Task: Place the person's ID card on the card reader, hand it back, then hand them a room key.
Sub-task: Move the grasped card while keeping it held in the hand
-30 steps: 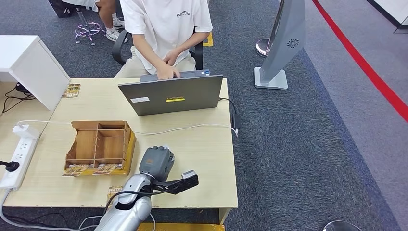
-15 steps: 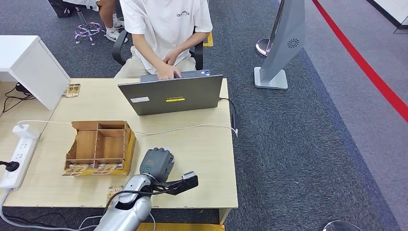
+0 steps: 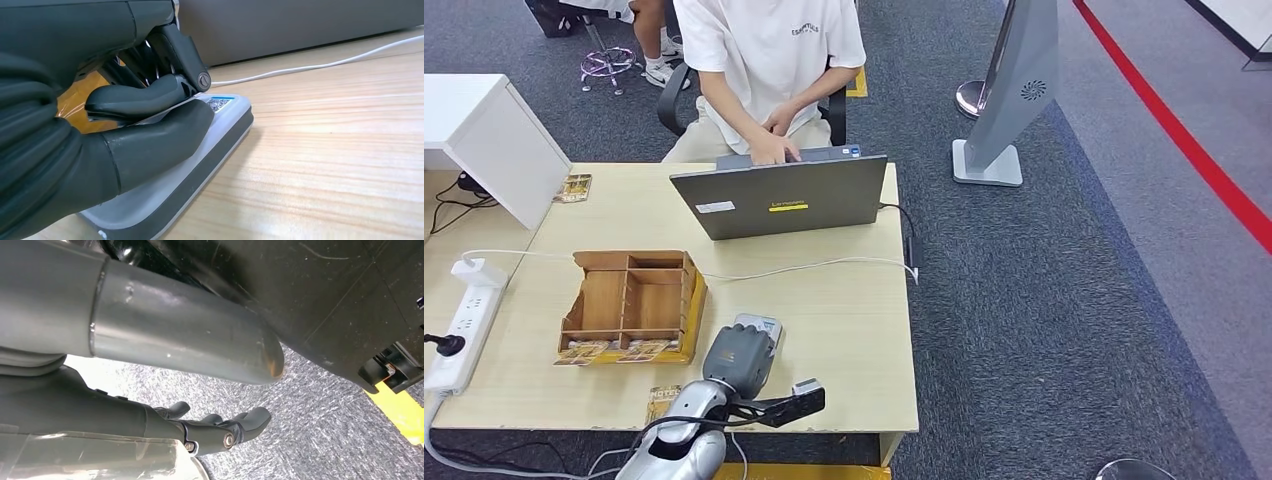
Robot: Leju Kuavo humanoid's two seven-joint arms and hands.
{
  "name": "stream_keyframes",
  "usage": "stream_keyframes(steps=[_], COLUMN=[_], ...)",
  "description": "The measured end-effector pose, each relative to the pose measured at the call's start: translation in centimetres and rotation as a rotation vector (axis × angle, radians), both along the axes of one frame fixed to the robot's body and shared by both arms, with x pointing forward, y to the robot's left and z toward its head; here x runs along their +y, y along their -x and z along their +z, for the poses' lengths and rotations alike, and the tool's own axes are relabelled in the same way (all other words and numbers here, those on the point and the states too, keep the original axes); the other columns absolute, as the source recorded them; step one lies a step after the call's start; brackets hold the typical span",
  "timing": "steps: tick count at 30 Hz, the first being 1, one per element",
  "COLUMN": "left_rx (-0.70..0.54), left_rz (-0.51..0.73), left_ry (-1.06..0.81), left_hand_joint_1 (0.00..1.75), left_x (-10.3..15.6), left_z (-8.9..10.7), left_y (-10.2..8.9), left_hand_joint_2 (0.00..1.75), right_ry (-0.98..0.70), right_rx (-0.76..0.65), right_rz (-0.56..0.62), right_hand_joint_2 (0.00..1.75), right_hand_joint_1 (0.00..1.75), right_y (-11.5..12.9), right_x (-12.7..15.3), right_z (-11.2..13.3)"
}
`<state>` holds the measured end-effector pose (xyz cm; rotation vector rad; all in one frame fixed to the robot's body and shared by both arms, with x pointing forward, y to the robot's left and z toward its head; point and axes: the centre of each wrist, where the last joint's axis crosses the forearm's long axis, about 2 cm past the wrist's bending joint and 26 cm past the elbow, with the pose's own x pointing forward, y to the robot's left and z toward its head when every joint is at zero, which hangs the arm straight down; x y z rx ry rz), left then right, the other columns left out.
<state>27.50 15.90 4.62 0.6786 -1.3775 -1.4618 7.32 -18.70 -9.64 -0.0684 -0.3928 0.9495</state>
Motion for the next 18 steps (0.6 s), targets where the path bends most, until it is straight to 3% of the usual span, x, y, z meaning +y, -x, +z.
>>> stream_keyframes(steps=[13, 18], left_rx=[0.004, -0.1], left_rz=[-0.005, -0.028], left_ry=[0.012, 0.078], left_hand_joint_1=[1.75, 1.75], left_x=[0.2, -0.08], left_z=[-0.12, 0.43], left_y=[0.05, -0.12], left_hand_joint_2=[1.75, 1.75], right_ry=[0.002, 0.004], right_rx=[0.002, 0.003], right_rz=[0.007, 0.017], right_hand_joint_2=[0.0, 0.0], right_hand_joint_1=[0.0, 0.0], right_y=[0.0, 0.03], right_x=[0.01, 0.01], right_z=[0.0, -0.01])
